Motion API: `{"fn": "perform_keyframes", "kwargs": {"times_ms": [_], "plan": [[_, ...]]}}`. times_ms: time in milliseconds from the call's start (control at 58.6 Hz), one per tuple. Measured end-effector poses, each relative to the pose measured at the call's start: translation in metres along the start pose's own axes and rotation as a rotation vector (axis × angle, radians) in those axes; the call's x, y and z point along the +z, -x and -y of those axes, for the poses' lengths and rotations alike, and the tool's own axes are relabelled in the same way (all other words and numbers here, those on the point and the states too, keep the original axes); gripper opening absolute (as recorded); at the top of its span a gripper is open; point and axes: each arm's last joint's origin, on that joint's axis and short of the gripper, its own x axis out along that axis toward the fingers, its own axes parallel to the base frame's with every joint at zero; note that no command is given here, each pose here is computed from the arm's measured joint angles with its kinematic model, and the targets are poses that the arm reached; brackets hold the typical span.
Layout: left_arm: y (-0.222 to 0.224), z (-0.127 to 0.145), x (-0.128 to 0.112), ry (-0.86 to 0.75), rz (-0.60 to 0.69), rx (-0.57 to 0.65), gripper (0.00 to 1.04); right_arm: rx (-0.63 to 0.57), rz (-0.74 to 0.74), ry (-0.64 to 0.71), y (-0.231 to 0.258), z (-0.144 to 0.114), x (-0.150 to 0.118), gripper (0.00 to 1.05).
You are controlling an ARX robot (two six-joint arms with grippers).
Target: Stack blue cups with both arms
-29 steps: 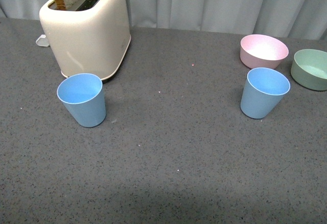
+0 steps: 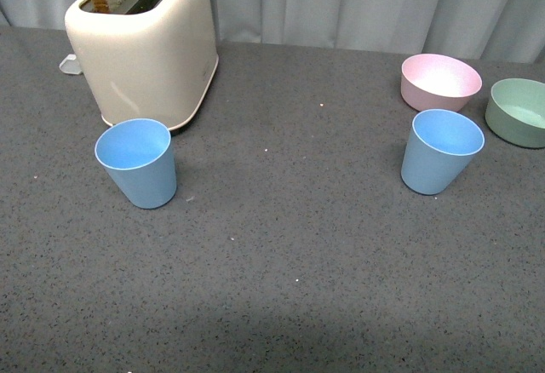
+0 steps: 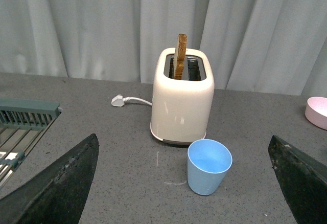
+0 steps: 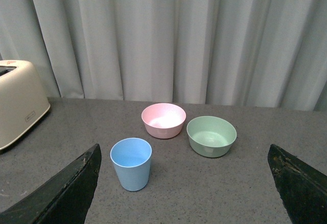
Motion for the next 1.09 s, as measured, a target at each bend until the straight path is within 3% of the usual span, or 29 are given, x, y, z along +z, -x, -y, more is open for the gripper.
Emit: {"fn": "perform_keyframes", "kwargs": {"times_ms": [563, 580, 614, 699, 887, 1092], "plan": [[0.0, 0.0, 0.0, 0.0, 0.0, 0.0, 0.98, 0.0, 0.0, 0.0, 0.0, 0.0, 0.0, 0.95], [0.0, 0.0, 0.0, 0.006, -0.013, 0.015, 0.98, 0.0, 0.0, 0.0, 0.0, 0.0, 0.0, 0.95], [-0.001, 0.0, -0.003, 0.03, -0.168, 0.122, 0.98, 0.0, 0.0, 0.0, 0.0, 0.0, 0.0, 0.95], [-0.01, -0.001, -0.012, 0.055, -0.325, 0.188, 0.98, 0.001, 0.0, 0.0, 0.0, 0.0, 0.0, 0.95], [-0.044, -0.012, -0.002, 0.115, -0.341, 0.191, 0.98, 0.0, 0.0, 0.0, 0.0, 0.0, 0.0, 0.95], [-0.1, -0.011, 0.0, 0.118, -0.448, 0.083, 0.98, 0.0, 0.0, 0.0, 0.0, 0.0, 0.0, 0.95]]}}
